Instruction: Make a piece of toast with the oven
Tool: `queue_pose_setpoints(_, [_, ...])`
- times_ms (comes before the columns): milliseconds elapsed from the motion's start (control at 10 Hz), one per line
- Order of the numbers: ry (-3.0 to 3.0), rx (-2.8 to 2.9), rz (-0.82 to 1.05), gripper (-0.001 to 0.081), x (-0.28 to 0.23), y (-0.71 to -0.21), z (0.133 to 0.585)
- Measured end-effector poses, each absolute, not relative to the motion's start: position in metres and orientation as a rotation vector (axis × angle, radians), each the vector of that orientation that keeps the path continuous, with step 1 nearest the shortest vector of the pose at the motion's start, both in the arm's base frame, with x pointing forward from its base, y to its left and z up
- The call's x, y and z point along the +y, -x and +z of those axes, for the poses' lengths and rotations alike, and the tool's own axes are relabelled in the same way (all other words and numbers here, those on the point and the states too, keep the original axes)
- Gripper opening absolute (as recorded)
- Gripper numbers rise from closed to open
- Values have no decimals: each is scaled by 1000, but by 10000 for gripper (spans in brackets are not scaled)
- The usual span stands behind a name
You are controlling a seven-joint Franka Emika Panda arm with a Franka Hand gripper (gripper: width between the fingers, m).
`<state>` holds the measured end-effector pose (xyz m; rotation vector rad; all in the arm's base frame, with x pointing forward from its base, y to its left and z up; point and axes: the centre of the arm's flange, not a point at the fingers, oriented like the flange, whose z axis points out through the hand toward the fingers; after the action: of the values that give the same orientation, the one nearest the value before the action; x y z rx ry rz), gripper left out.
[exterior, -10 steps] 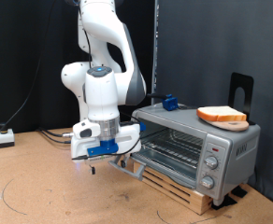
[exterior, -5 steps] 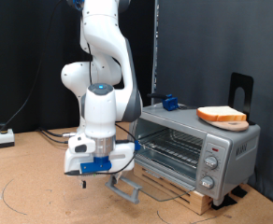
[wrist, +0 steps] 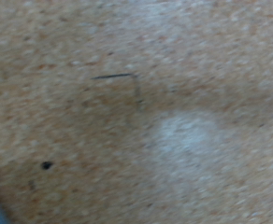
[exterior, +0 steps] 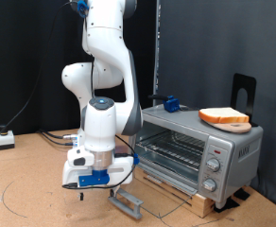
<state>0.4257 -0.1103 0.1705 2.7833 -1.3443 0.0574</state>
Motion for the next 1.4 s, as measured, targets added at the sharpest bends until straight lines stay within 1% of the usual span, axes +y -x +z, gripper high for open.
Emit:
queue_pose_setpoints(200, [-2823,-1305,85,809,-128,-423,173])
queue_pose_setpoints(400, [-2925,-1265,59,809,-143,-420,189])
queue_pose_setpoints(600, [-3024,-1218,1,809,-149,-415,214])
queue_pose_setpoints(800, [-3029,-1248,-4,809,-147,-415,212])
queue_pose_setpoints(1000, [-3173,-1266,-135,809,-138,-413,226])
queue_pose_setpoints(1200, [-3338,-1249,-331,809,-131,-409,253])
queue_pose_setpoints(1400, [-3452,-1187,-443,809,-128,-404,280])
